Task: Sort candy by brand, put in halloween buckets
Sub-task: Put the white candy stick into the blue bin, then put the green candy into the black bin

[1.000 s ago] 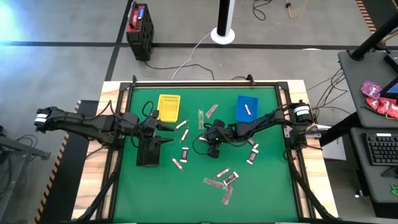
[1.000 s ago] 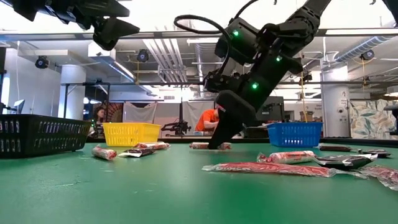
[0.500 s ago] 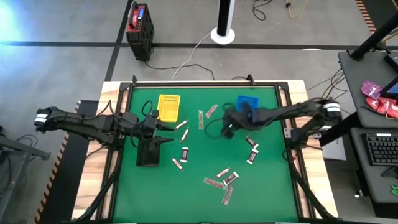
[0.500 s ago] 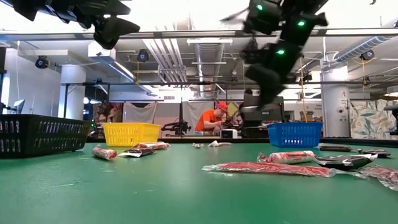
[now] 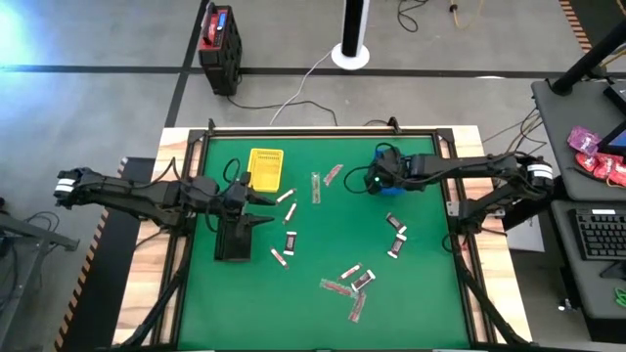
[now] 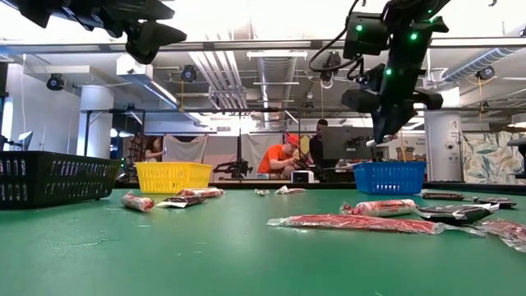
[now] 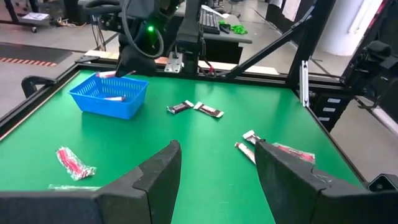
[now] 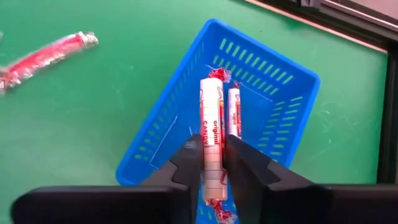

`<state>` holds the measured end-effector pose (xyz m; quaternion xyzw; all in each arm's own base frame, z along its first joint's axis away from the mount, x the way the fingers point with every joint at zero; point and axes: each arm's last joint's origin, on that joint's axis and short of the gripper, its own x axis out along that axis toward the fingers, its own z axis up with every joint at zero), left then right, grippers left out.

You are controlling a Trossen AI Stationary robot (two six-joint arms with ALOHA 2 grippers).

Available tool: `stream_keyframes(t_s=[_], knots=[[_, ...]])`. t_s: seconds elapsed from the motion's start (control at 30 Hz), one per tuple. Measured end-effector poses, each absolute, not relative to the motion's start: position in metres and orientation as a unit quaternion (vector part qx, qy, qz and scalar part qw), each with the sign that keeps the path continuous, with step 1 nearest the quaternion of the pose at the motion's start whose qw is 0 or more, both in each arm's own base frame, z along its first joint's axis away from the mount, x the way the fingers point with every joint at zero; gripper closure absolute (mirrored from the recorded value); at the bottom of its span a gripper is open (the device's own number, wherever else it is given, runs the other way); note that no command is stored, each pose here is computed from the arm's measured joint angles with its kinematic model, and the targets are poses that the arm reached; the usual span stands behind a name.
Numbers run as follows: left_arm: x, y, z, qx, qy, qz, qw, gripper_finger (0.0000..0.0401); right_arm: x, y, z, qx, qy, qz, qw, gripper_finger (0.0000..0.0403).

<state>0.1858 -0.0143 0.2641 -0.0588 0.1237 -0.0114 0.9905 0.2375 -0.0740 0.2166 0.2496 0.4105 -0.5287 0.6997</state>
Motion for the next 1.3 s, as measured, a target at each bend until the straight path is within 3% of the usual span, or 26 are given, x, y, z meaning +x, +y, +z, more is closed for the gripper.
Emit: stream_keyframes(t_s=[0.4, 0.6, 0.73, 1.0, 1.3], knots=[[0.201, -0.016, 0.247, -0.107, 0.175, 0.001, 0.979, 0.0212, 0.240, -0.071, 0.215, 0.243, 0.413, -0.526, 0.702, 0.0267], [0.218, -0.015, 0.238, -0.180, 0.248, 0.073, 0.949, 0.0212, 0.243, -0.046, 0.223, 0.231, 0.411, -0.483, 0.738, 0.0254], [0.242, -0.012, 0.241, -0.185, 0.258, 0.130, 0.939, 0.0212, 0.242, -0.030, 0.231, 0.230, 0.401, -0.459, 0.759, 0.0250], [0.308, 0.002, 0.243, -0.174, 0.279, 0.168, 0.929, 0.0212, 0.235, -0.011, 0.247, 0.225, 0.377, -0.418, 0.795, 0.0252], [0.345, 0.028, 0.184, -0.236, 0.312, 0.266, 0.881, 0.0212, 0.221, 0.000, 0.266, 0.210, 0.357, -0.376, 0.829, 0.0245]])
